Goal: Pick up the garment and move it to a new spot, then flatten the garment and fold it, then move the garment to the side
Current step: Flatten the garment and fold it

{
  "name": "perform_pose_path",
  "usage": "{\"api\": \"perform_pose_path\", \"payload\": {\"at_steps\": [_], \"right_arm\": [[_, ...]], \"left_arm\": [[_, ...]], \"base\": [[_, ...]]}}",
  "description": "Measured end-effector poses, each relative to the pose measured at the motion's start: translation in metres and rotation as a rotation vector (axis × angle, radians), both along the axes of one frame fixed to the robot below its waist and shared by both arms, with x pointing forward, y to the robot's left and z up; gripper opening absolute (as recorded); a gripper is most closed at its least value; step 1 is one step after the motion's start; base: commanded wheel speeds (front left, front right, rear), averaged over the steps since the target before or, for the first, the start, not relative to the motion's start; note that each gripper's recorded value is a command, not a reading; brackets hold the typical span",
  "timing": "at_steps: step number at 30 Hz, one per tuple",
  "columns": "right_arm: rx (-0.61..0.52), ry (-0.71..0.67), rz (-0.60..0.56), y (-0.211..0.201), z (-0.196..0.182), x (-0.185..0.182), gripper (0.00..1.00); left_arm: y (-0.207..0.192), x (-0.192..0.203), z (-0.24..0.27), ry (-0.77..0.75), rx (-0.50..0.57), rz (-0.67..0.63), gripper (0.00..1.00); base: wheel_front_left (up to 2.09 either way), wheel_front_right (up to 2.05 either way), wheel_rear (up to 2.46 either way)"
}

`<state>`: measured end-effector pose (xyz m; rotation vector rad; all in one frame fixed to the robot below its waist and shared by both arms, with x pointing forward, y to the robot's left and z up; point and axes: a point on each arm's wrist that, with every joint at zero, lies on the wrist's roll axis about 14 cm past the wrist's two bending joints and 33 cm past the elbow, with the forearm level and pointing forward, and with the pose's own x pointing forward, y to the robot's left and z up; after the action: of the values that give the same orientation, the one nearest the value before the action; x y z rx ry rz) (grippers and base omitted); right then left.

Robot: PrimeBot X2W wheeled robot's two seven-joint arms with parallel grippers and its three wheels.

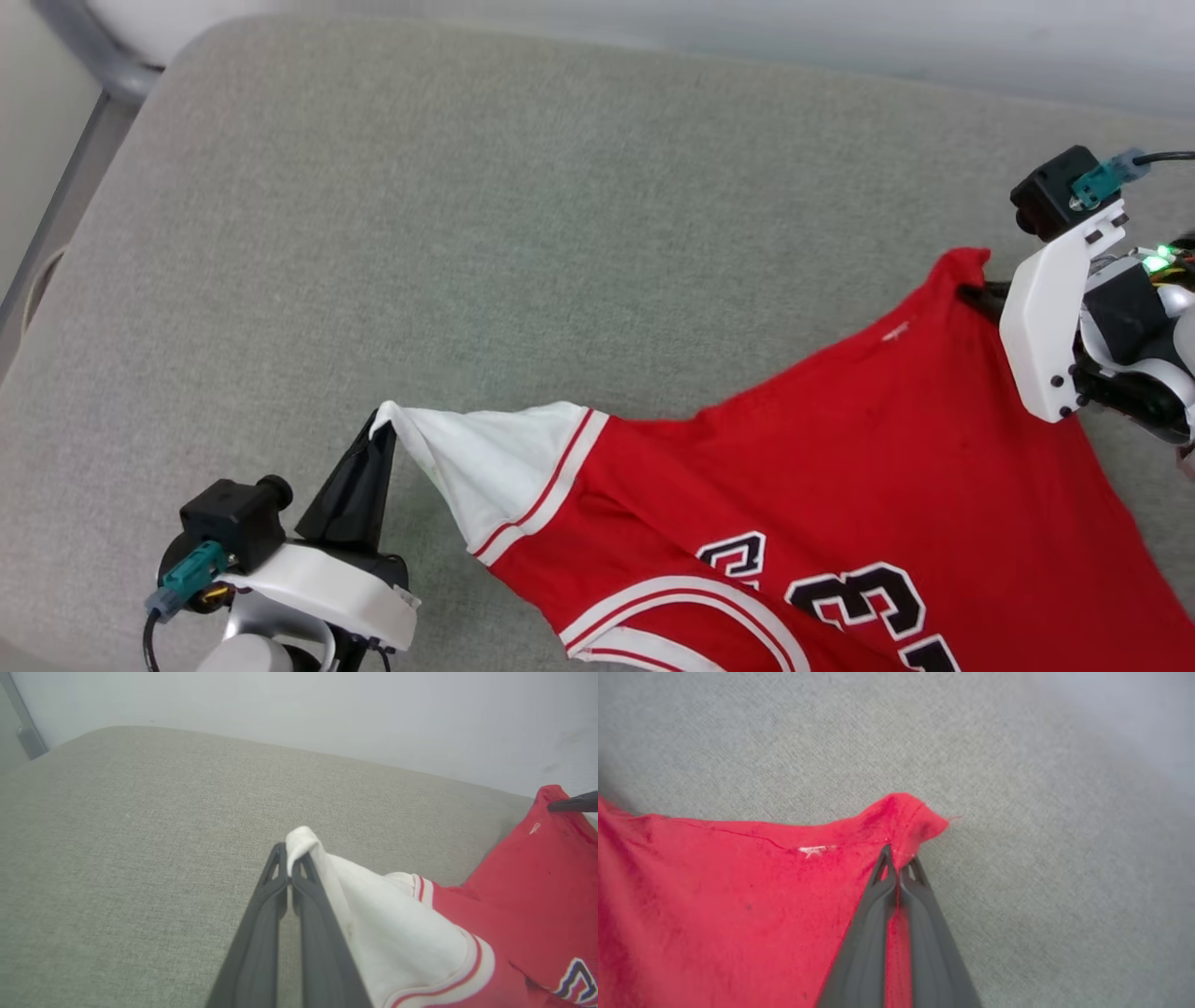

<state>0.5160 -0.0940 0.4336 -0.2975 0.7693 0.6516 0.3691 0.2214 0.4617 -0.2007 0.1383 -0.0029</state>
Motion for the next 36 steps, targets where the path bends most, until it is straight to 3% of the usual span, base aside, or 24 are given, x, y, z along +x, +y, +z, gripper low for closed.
{"api": "perform_pose_path", "payload": {"at_steps": [7,22,30,36], "right_arm": [[0.147,-0.225,-0.059,-0.017,0.073,-0.005,0.00],[0.397,-0.728,-0.209,-0.070,0.244,-0.022,0.00],[0.441,-0.879,-0.260,-0.084,0.290,-0.018,0.00],[0.447,-0.932,-0.264,-0.080,0.305,-0.001,0.00]], "left_arm": [[-0.005,0.010,0.055,-0.144,0.045,-0.062,0.00],[-0.043,0.051,0.262,-0.667,0.163,-0.230,0.00],[-0.065,0.066,0.338,-0.832,0.210,-0.293,0.00],[-0.072,0.097,0.362,-0.864,0.231,-0.314,0.00]], "base": [[0.00,0.00,0.00],[0.00,0.00,0.00],[0.00,0.00,0.00],[0.00,0.00,0.00]]}}
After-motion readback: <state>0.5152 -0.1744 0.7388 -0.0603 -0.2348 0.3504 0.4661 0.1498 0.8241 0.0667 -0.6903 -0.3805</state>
